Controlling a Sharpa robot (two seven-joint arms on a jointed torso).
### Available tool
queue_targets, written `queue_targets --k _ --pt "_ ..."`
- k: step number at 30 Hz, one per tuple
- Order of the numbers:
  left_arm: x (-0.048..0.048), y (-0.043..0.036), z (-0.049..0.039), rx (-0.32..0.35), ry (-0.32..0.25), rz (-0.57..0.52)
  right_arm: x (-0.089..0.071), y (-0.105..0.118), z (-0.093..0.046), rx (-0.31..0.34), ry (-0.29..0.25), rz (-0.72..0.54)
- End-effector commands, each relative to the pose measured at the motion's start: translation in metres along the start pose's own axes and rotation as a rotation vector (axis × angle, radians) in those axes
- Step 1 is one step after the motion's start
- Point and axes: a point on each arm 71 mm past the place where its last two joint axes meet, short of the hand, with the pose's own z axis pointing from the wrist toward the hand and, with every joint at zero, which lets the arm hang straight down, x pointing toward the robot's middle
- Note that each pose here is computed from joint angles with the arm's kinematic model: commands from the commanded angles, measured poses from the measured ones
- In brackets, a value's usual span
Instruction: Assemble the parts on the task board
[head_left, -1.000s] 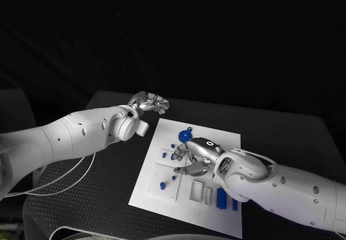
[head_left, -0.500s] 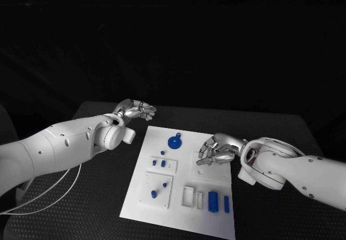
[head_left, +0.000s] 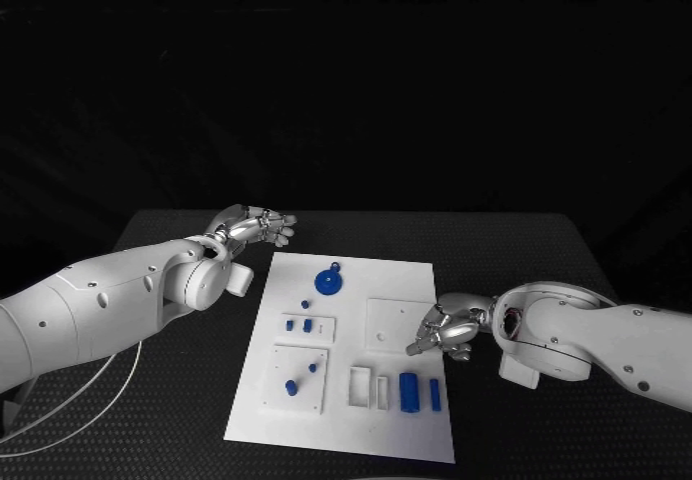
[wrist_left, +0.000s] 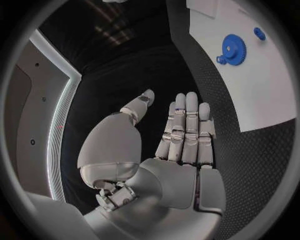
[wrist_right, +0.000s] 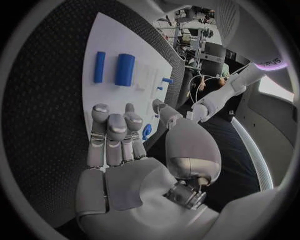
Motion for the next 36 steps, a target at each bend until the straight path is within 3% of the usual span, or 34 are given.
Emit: queue_targets --k 1,8,13,24,36 --pt "0.0062 -0.0012 -0.0015 0.018 0.035 -0.02 0.011 -0.008 -0.003 0.118 0.106 -0.017" --pt "0.0111 -0.0006 -0.0038 0.024 0.054 -0.015 0.026 -0.016 -0.003 0.179 0.146 -0.031" --pt "0.0127 -0.0009 -0.0051 0.026 0.06 -0.011 0.029 -0.018 -0.002 0.207 0.122 -0.025" --pt "0.017 -0.0005 -0.006 0.022 0.075 -0.012 0.041 -0.007 0.009 0.194 0.088 -0.049" --pt "0.0181 -0.0006 -0.0072 0.025 0.088 0.009 0.06 -0.007 0.027 0.191 0.089 -0.066"
